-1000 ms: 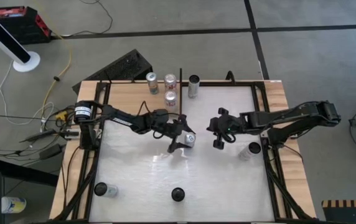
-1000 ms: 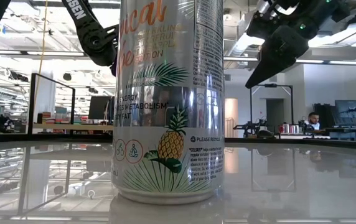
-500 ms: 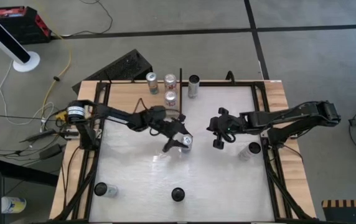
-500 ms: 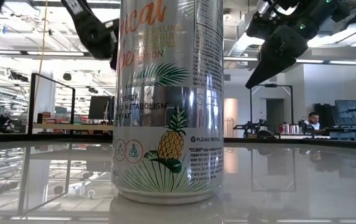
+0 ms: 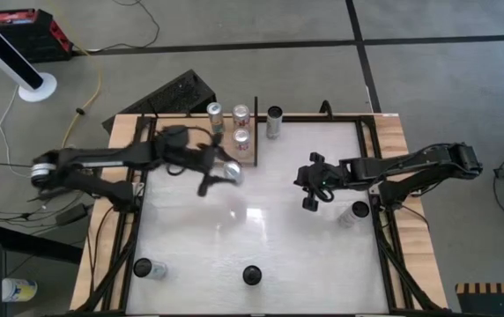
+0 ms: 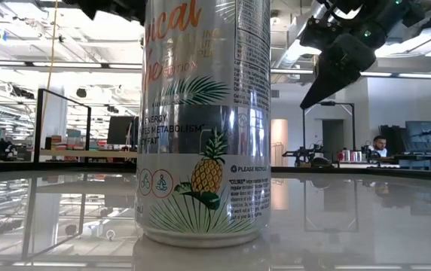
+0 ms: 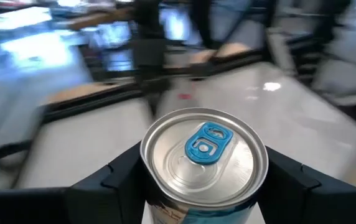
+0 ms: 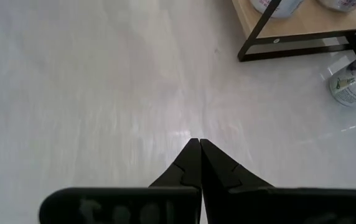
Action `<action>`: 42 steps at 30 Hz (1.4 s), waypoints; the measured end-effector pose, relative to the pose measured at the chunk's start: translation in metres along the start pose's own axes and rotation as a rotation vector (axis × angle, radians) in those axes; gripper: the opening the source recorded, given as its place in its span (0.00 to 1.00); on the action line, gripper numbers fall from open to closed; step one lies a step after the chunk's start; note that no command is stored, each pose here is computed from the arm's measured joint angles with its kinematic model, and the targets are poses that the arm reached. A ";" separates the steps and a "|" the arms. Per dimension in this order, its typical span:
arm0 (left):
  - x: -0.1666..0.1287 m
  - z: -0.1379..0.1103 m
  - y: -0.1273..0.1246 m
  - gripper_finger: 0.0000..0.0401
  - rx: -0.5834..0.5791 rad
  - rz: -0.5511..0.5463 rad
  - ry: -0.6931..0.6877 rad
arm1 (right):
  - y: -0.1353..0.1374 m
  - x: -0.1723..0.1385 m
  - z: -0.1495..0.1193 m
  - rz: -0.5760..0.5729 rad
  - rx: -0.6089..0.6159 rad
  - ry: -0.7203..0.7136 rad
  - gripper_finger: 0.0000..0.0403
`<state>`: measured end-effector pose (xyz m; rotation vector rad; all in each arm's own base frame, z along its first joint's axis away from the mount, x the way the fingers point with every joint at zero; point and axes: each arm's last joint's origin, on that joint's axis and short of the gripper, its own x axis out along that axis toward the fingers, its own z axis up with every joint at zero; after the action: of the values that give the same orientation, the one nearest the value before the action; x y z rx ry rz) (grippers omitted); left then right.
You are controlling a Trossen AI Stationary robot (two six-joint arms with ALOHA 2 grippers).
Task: Place canned beverage on shelf
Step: Put the blue soda can on the shelf aligned with the other blue soda can
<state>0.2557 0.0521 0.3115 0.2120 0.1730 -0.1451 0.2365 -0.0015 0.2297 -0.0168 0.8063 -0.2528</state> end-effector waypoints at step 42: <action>-0.073 -0.126 0.111 0.53 -0.172 0.262 0.057 | -0.012 0.003 0.002 -0.020 0.037 -0.007 0.05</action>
<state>0.1830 0.1961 0.2257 0.0661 0.2115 0.1360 0.2372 -0.0135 0.2306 0.0088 0.7945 -0.2868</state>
